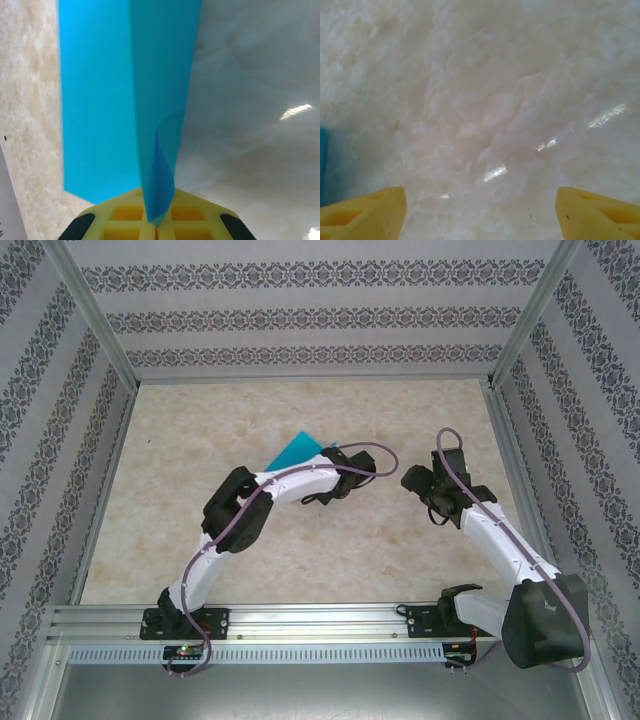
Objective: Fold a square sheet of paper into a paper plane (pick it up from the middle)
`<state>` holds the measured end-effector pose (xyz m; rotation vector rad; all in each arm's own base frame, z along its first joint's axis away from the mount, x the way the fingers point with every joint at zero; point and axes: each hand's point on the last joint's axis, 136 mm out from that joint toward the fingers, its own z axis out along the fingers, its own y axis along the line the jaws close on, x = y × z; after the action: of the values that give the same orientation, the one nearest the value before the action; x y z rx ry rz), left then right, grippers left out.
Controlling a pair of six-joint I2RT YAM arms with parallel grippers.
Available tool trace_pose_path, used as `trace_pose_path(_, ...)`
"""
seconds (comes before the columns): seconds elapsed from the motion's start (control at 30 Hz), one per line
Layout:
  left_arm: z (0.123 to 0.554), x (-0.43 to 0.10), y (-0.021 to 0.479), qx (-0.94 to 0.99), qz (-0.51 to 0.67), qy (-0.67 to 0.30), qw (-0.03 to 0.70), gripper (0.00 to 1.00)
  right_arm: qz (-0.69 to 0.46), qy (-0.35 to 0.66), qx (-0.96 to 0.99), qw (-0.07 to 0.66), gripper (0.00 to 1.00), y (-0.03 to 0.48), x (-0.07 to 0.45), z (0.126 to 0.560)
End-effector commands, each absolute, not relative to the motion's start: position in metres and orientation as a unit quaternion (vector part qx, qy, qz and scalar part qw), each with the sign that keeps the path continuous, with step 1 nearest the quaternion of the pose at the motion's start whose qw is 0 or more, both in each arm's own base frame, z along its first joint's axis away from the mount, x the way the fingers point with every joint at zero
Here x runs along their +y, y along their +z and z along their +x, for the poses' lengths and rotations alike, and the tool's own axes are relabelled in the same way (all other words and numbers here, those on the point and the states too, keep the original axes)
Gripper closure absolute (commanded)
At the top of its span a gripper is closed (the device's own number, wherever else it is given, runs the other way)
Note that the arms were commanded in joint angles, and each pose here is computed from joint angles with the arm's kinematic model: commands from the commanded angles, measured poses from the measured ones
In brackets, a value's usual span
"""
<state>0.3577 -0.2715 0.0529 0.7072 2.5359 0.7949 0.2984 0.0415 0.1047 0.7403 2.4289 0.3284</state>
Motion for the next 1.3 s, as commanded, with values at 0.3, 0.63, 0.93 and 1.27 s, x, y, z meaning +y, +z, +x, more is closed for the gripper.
trace_pose_path(0.3, 0.335, -0.305, 0.018, 0.916, 0.278, 0.234, 0.169, 0.87, 0.310, 0.113, 0.902, 0.279, 0.22, 0.098, 0.024, 0.291)
trace_pose_path(0.63, 0.325, -0.318, 0.015, 0.933, 0.272, 0.179, 0.155, 0.72, 0.305, 0.131, 0.902, 0.276, 0.22, 0.104, 0.031, 0.298)
trace_pose_path(0.93, 0.299, -0.367, 0.104, 0.947, 0.261, -0.066, 0.177, 0.41, 0.279, 0.155, 0.904, 0.284, 0.22, 0.123, 0.041, 0.308)
trace_pose_path(1.27, 0.315, -0.297, 0.167, 0.932, 0.121, -0.261, 0.221, 0.16, 0.171, 0.226, 0.920, 0.272, 0.33, 0.136, 0.131, 0.336)
